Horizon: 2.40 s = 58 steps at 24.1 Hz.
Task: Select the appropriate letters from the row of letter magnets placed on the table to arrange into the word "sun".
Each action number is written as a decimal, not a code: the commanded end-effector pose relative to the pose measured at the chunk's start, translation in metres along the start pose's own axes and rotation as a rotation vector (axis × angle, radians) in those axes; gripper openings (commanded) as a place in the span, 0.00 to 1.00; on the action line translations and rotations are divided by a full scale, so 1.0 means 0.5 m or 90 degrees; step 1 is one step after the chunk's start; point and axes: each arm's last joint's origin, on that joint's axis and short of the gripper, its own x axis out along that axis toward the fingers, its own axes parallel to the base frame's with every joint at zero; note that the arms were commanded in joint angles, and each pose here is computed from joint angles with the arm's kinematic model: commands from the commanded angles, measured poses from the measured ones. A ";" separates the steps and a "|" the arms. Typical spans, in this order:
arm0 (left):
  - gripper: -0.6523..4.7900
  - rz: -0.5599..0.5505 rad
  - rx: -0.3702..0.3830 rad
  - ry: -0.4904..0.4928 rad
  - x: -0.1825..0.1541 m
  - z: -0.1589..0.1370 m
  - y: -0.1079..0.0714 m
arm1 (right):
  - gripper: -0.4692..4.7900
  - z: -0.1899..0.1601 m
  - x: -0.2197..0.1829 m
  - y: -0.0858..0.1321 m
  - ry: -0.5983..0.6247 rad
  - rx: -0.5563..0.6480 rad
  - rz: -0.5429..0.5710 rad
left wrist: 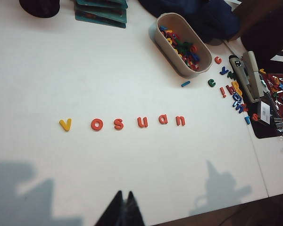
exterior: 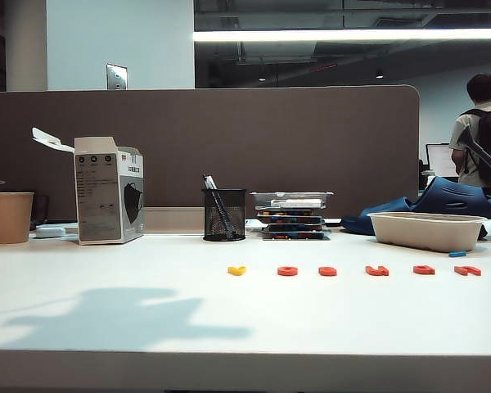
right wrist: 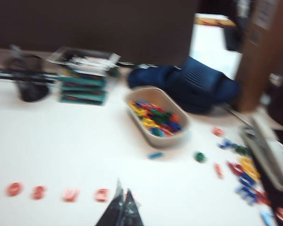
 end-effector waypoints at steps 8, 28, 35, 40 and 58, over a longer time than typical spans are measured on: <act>0.11 -0.003 0.000 -0.008 -0.004 0.003 0.000 | 0.10 0.085 0.226 0.124 0.222 0.042 0.199; 0.11 -0.003 -0.001 -0.009 -0.003 0.003 -0.001 | 0.48 -0.134 0.533 0.281 0.532 0.056 0.148; 0.11 -0.003 0.000 -0.008 -0.004 0.003 0.000 | 0.48 -0.155 0.543 0.283 0.546 0.048 0.131; 0.11 -0.002 0.001 -0.007 -0.004 0.003 0.000 | 0.48 -0.170 0.552 0.289 0.549 0.039 0.120; 0.11 0.002 0.005 -0.004 -0.004 0.002 0.001 | 0.48 -0.209 0.564 0.294 0.582 0.017 0.091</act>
